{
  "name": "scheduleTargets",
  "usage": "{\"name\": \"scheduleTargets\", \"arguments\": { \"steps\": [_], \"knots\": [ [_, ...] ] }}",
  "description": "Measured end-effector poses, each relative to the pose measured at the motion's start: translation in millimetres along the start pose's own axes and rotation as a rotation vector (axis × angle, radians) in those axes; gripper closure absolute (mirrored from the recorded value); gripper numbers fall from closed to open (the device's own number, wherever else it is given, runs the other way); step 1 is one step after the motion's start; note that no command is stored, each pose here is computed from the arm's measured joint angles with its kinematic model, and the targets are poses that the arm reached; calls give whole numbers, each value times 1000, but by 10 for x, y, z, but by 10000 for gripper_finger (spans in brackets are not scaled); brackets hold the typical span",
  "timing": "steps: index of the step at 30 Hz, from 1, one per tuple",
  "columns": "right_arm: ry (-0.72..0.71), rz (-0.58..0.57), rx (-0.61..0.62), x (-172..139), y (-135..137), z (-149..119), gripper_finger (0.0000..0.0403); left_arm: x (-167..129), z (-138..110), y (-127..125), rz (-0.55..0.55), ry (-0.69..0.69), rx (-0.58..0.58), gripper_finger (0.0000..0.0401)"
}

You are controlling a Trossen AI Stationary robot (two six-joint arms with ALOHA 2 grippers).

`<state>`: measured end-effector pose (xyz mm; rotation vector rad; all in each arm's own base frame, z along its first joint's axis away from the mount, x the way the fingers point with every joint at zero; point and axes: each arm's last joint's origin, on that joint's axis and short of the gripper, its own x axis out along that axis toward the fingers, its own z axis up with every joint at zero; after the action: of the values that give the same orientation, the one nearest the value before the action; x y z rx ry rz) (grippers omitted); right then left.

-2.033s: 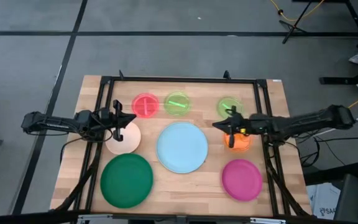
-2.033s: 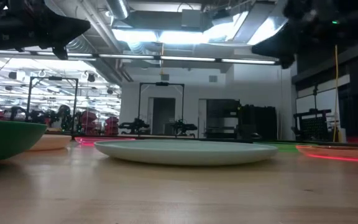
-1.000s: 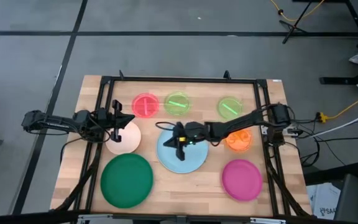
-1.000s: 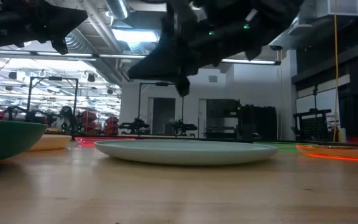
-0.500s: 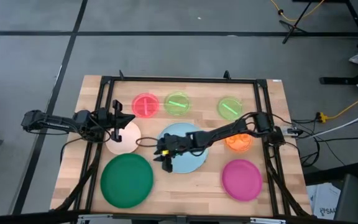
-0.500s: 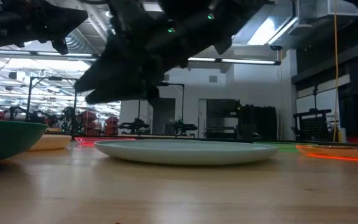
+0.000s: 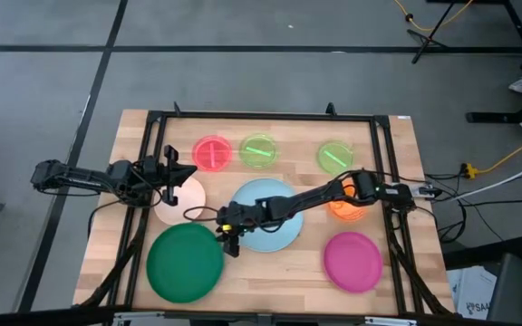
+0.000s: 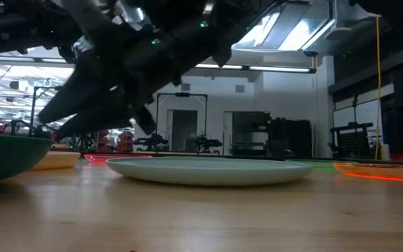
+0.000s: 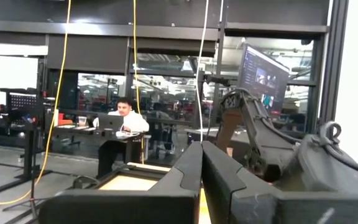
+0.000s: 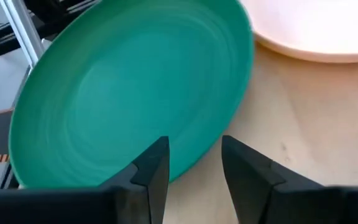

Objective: Stack plastic plates
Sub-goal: Stack the green plate on top of the light blue plate

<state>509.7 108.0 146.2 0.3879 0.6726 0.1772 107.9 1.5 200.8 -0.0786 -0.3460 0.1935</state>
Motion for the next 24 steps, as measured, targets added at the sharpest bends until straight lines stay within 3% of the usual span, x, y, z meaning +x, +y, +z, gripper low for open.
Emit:
{"name": "scheduleTargets", "arguments": {
  "steps": [8, 24],
  "knots": [
    [15, -34, 22, 207, -41, -18, 265, 0, 10, 0, 0, -10, -2, 399],
    [44, -13, 31, 280, 79, -143, 265, 0, 13, 0, 0, -13, -2, 399]
  ]
}}
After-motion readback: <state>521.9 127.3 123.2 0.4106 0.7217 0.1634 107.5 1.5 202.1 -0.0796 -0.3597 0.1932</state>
